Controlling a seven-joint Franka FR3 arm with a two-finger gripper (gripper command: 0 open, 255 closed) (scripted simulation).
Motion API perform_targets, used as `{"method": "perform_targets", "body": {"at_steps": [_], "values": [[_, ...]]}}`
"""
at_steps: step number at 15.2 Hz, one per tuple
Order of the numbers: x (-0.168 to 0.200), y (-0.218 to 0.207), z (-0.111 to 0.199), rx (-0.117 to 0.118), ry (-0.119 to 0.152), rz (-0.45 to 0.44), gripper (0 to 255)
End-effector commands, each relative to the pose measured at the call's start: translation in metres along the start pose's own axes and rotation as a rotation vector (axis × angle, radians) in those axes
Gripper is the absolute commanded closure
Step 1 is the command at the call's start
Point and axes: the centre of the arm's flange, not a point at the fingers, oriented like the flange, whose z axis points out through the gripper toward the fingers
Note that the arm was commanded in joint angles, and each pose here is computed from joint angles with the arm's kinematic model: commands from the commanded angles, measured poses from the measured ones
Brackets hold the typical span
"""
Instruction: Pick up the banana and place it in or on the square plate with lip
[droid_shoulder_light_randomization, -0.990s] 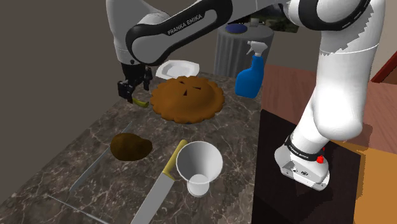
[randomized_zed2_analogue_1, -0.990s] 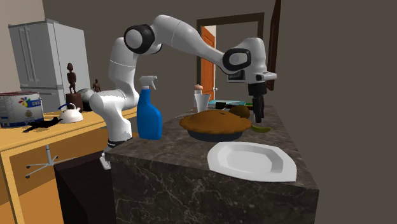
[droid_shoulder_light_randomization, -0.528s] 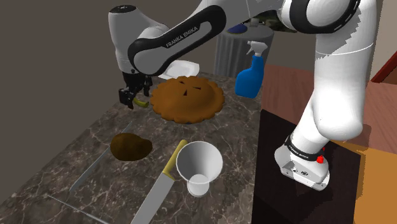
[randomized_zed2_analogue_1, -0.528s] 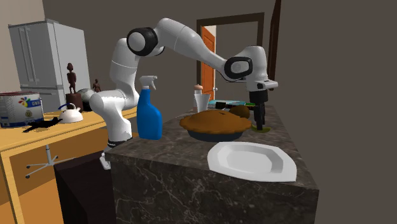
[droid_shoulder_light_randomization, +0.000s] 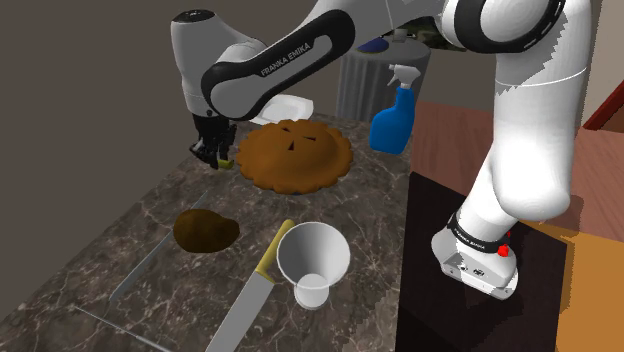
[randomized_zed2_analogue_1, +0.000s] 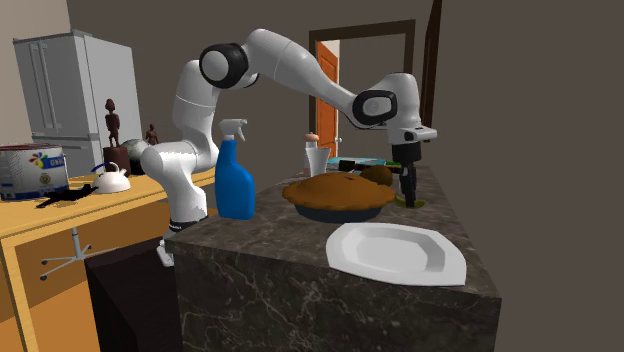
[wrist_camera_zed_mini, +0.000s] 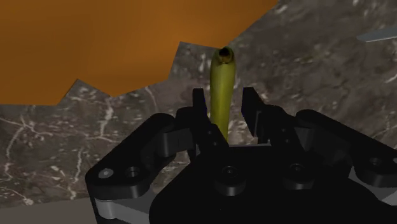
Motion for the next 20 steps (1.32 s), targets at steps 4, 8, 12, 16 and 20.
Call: {"method": "perform_targets", "body": {"at_steps": [4, 8, 12, 16, 20], "values": [[0.0, 0.0, 0.0, 0.0, 0.0, 0.0, 255], [0.0, 0.0, 0.0, 0.0, 0.0, 0.0, 255], [0.003, 0.0, -0.021, 0.0, 0.0, 0.0, 255], [0.006, 0.0, -0.042, 0.0, 0.0, 0.0, 255], [0.01, 0.0, -0.063, 0.0, 0.0, 0.0, 255]]}}
